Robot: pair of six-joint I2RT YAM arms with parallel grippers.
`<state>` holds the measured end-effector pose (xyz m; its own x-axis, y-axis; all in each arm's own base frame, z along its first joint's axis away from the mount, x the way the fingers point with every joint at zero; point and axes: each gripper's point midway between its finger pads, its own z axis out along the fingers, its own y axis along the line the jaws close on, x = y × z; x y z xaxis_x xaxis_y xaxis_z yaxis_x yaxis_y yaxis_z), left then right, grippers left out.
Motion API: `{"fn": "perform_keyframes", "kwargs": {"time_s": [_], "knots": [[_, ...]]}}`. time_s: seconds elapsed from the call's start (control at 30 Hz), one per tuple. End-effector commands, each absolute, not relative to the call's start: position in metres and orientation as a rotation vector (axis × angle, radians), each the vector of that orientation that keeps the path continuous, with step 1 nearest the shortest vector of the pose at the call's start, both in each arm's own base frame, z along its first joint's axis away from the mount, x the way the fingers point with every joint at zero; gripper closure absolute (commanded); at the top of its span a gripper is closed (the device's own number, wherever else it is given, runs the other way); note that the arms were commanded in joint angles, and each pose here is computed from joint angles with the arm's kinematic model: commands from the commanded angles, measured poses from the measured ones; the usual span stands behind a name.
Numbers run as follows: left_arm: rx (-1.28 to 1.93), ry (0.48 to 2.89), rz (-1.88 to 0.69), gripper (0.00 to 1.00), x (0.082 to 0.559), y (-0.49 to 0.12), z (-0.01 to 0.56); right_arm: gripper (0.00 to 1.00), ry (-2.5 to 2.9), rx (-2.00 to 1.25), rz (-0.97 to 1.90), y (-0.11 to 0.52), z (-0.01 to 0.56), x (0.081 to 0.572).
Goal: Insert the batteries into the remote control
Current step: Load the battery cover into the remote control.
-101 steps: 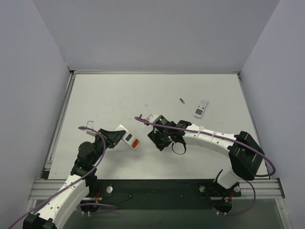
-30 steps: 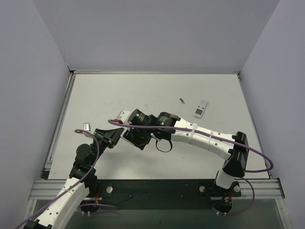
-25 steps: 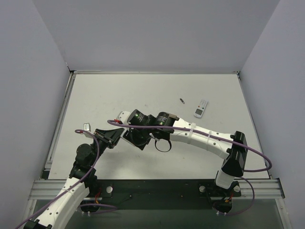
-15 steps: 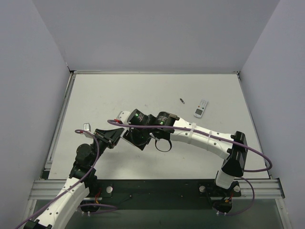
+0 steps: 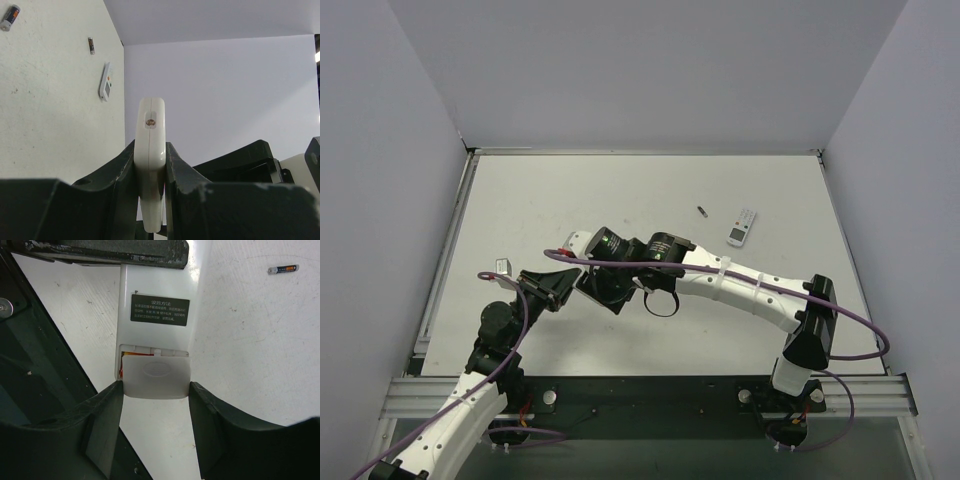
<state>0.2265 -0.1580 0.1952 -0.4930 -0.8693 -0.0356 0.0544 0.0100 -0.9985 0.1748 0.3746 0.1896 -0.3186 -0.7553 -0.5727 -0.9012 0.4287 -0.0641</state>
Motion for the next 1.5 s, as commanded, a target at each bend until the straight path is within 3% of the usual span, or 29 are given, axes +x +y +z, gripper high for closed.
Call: {"fn": "perform_keyframes", "kwargs": {"time_s": [0.0, 1.47], "knots": [[-0.953, 1.635, -1.562, 1.0, 0.2161, -0.1574, 0.1304, 0.5, 2.158, -1.406, 0.373, 0.3795, 0.1938, 0.1709], [-1.033, 1.653, -1.601, 1.0, 0.2142, -0.1625, 0.1267, 0.41, 2.15, -1.394, 0.364, 0.3787, 0.2036, 0.1732]]}}
